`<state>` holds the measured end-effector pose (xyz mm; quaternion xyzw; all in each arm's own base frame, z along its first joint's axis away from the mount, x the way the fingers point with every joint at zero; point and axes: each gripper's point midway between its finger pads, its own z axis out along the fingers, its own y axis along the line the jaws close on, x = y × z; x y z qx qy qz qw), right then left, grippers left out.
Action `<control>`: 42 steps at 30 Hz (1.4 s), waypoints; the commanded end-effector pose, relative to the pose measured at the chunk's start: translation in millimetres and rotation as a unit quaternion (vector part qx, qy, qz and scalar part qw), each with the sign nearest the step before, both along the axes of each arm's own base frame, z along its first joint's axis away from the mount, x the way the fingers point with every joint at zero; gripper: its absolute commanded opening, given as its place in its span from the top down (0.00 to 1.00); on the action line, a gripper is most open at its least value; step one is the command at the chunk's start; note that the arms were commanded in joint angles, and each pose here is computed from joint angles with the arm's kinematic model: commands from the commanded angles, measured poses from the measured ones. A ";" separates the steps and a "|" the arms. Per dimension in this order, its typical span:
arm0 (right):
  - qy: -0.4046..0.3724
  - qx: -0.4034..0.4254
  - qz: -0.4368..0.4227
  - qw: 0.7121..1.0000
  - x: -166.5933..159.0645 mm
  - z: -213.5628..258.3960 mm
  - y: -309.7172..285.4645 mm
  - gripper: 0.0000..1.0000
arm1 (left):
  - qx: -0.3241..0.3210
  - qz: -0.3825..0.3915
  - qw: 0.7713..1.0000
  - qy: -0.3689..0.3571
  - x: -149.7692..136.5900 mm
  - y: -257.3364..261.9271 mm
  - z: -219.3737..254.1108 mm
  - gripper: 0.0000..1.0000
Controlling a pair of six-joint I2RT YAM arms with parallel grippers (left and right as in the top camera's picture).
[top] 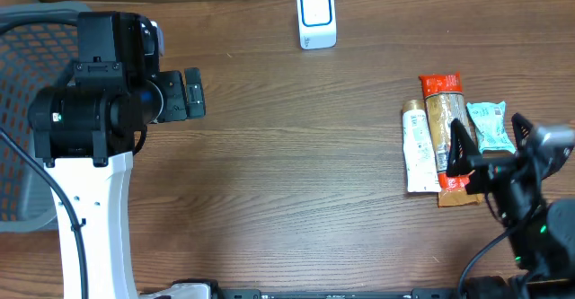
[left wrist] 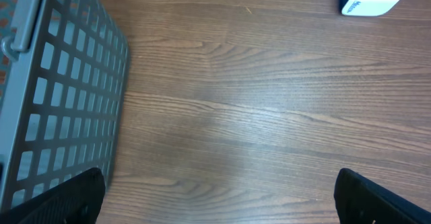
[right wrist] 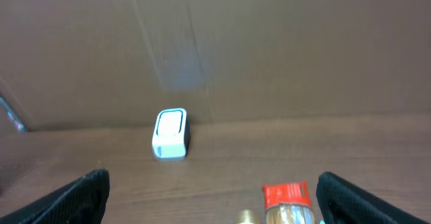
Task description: Scan the item barcode
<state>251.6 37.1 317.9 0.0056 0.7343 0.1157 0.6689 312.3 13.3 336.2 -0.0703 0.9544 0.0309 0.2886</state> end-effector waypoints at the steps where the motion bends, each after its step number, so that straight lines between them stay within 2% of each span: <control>1: -0.034 0.003 -0.012 0.999 -5.1 -33.0 -5.7 0.00 | 0.001 0.006 1.000 -0.003 0.7 3.2 1.0 0.00; 7: -0.061 0.006 -0.012 0.998 -6.6 -86.0 -5.7 0.00 | 0.001 0.006 1.000 -0.003 0.7 3.2 1.0 0.00; 17: -0.027 0.003 -0.007 1.000 -7.4 -148.3 -4.0 0.00 | 0.001 0.006 1.000 -0.003 0.7 3.2 1.0 0.00; 42: -0.029 0.003 -0.001 1.000 -7.7 -147.2 -2.1 0.00 | 0.001 0.006 1.000 -0.001 1.4 3.2 0.0 0.00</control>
